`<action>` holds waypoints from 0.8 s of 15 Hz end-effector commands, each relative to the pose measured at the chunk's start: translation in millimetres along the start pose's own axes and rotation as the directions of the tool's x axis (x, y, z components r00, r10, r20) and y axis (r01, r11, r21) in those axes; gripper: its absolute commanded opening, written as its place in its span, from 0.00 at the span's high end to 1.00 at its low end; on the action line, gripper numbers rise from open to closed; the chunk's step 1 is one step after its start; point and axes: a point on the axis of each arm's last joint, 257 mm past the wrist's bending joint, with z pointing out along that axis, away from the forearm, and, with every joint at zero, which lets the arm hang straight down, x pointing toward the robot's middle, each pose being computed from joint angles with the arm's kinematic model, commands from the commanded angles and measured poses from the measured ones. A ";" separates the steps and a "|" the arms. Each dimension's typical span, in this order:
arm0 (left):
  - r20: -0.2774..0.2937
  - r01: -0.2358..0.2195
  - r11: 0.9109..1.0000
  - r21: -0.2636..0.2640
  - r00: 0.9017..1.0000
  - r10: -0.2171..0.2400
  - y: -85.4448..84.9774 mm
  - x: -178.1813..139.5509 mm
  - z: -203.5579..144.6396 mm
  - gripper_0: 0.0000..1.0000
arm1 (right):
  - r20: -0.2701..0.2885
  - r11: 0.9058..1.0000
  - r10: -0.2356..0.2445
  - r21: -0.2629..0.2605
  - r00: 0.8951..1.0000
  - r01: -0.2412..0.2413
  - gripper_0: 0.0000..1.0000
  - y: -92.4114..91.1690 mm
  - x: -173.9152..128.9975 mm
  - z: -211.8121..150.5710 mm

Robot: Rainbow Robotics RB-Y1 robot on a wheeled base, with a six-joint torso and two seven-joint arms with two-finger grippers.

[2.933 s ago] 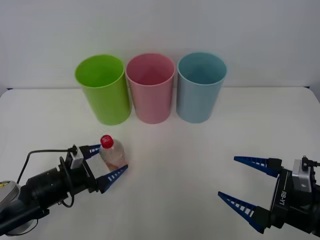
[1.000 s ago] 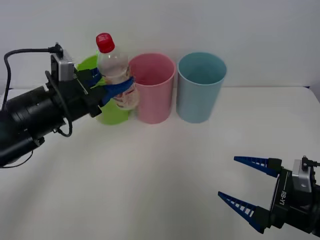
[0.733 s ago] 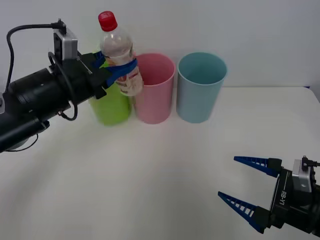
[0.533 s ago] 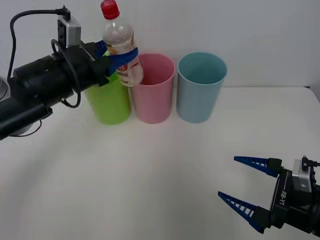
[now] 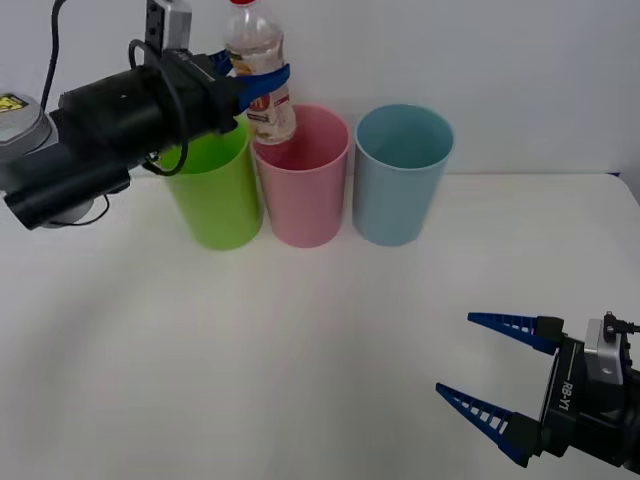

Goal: Grasp the object on the table and drop it into the matching bin: aluminum can to the light blue bin, PET bottle to the pink bin.

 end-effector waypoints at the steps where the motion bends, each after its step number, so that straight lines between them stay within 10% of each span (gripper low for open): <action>1: -0.005 0.004 1.000 0.003 1.000 -0.004 -3.1 5.6 5.8 0.90 | 0.000 1.000 0.000 0.000 1.000 0.000 0.00 0.0 0.0 0.0; 12: -0.046 0.028 0.999 -0.031 0.998 -0.030 17.7 27.1 41.3 0.92 | 0.000 1.000 0.000 0.000 1.000 0.000 0.00 0.0 0.0 0.0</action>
